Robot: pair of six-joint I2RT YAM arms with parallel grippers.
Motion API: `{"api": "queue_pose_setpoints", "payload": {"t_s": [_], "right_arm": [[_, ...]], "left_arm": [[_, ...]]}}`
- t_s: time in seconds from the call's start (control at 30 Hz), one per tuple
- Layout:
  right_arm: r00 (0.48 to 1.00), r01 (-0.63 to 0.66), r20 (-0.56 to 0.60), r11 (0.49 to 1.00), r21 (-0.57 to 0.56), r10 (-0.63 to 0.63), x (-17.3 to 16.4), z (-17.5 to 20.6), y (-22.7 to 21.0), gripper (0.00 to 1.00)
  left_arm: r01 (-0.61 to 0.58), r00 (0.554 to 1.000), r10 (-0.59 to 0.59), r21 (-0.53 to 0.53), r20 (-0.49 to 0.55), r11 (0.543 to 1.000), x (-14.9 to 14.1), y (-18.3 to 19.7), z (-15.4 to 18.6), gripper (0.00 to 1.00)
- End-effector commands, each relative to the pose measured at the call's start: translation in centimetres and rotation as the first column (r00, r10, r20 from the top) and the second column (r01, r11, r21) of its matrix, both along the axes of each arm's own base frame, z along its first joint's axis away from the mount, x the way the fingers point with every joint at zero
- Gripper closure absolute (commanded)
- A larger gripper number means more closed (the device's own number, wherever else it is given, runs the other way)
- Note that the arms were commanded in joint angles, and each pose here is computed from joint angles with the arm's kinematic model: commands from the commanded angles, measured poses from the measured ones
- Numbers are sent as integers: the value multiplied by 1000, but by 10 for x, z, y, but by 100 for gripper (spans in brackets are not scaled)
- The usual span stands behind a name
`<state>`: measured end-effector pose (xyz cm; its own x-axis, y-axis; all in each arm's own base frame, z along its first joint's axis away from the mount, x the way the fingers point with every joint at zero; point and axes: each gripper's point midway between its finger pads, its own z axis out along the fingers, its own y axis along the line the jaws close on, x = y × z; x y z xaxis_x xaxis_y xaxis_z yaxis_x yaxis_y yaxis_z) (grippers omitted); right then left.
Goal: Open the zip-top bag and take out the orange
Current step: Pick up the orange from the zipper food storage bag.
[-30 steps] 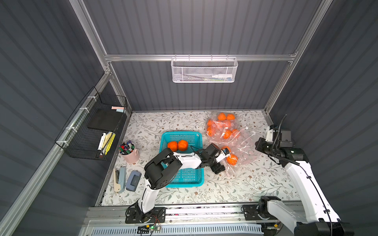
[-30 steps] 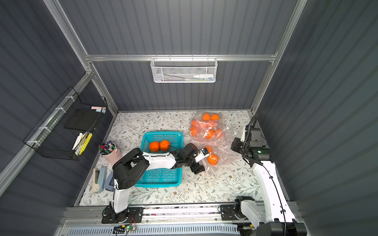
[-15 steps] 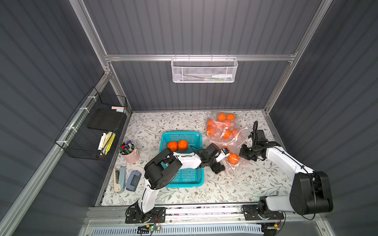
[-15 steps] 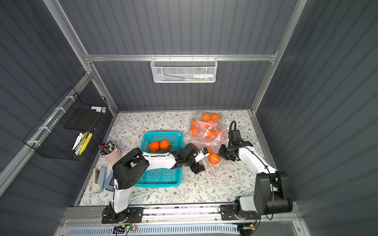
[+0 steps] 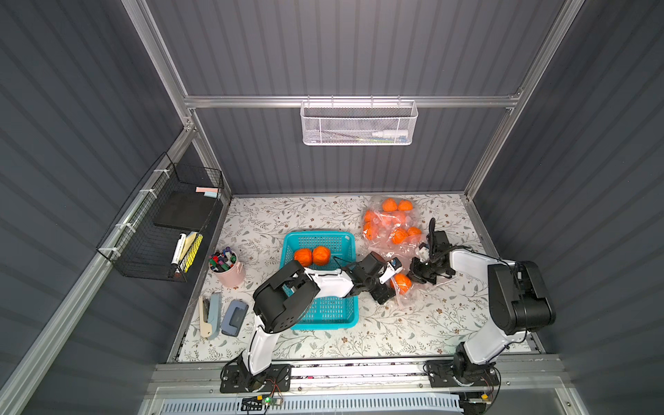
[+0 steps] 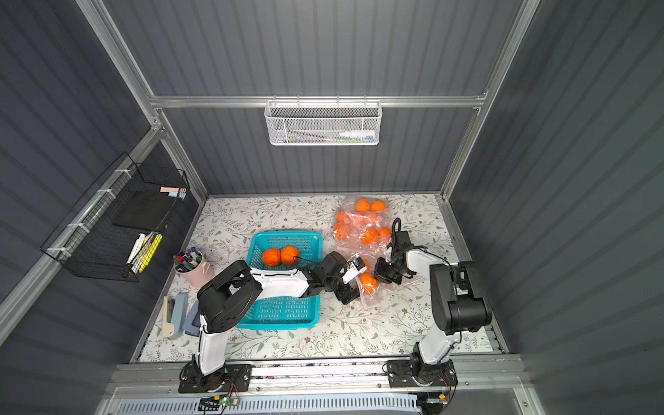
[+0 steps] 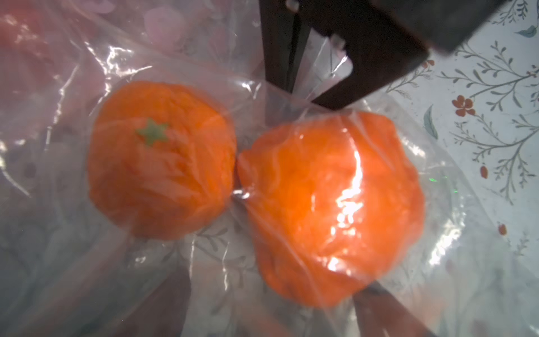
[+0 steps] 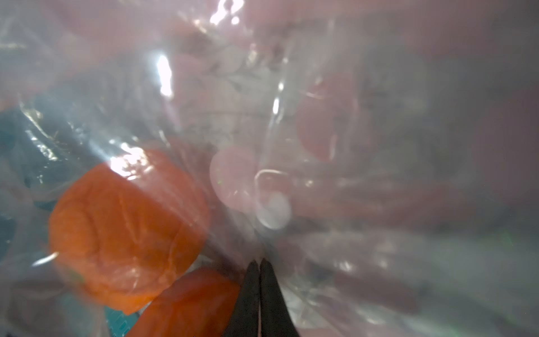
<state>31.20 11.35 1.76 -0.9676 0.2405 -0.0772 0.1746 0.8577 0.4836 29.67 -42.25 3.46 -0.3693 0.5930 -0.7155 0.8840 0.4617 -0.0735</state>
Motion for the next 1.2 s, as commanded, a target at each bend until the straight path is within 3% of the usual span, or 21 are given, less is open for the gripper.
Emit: {"api": "queue_pose_setpoints", "payload": {"t_s": [0.0,0.57,0.77,1.0,1.17], "right_arm": [[997,-75,33,992,98,72,-1,9,22,91],[996,-92,-4,990,108,93,-5,0,27,91],[996,-88,-8,992,87,89,-5,-2,24,92],[998,-61,-6,998,5,61,-2,-3,8,94],[1000,-14,-16,999,-43,13,-1,-5,-9,95]], "left_arm": [[-33,999,34,-33,23,999,5,0,8,12],[109,994,-105,-137,40,985,0,-33,35,11],[130,991,-130,-149,14,980,-5,-37,32,22],[110,993,-114,-88,-38,990,-17,-19,21,41],[80,995,-81,-23,-63,997,-26,3,23,43]]}}
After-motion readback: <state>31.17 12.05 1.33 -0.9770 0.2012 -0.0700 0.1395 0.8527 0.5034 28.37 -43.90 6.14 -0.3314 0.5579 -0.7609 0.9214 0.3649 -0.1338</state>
